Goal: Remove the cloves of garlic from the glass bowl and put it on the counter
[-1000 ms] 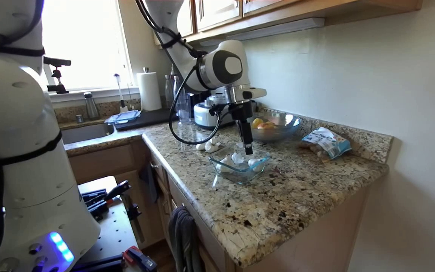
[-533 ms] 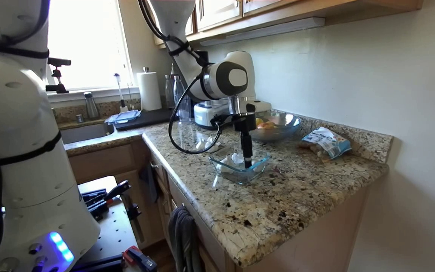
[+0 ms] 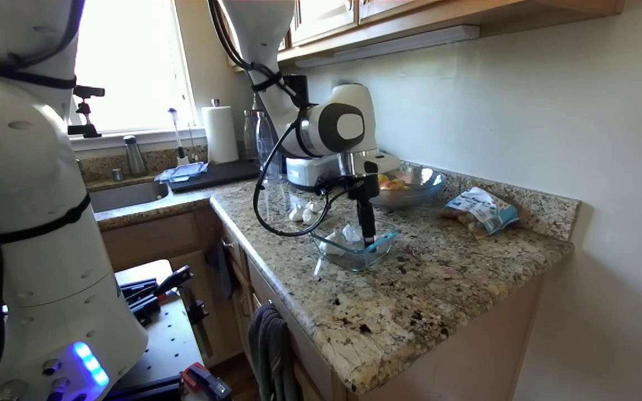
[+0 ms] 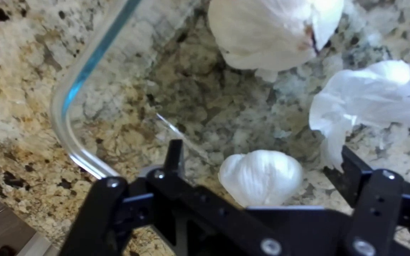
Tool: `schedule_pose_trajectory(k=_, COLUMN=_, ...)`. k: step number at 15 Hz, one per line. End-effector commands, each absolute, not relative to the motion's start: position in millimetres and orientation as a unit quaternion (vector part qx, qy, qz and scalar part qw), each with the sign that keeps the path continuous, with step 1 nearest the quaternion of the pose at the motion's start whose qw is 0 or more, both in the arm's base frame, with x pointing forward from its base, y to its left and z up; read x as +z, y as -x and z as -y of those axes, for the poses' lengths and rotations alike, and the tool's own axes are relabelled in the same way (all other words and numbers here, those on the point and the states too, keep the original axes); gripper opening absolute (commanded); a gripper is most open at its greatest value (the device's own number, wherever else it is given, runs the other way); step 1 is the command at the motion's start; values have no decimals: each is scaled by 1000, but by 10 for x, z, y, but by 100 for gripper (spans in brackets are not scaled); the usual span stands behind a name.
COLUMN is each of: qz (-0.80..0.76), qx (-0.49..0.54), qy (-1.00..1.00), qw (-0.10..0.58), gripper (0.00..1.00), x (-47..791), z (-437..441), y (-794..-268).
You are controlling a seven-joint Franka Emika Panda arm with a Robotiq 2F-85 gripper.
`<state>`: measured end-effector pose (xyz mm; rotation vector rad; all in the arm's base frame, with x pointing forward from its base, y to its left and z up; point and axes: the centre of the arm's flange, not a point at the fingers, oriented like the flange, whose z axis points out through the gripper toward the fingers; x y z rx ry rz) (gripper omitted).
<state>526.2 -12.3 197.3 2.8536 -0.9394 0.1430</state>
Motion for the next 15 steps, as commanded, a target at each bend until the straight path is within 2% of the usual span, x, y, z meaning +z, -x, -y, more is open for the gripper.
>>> schedule_pose_trajectory(k=1, qz=288, qx=67, qy=-954, qw=54, gripper=100, x=1947, z=139, y=-5203)
schedule_pose_trajectory(k=6, qz=220, qx=95, qy=-969, qw=57, gripper=100, x=1868, z=146, y=-5165)
schedule_pose_trajectory(k=8, qz=196, qx=105, qy=-973, qw=59, gripper=89, x=1840, z=171, y=-5150)
schedule_pose_trajectory(k=9, qz=188, qx=109, qy=-974, qw=58, gripper=88, x=1823, z=187, y=-5149)
schedule_pose_trajectory(k=11, qz=175, qx=118, qy=-976, qw=53, gripper=74, x=1809, z=216, y=-5150)
schedule_pose_trajectory(k=13, qz=162, qx=120, qy=-978, qw=53, gripper=52, x=1771, z=243, y=-5138)
schedule_pose_trajectory(k=15, qz=150, qx=123, qy=-980, qw=51, gripper=39, x=1723, z=252, y=-5124)
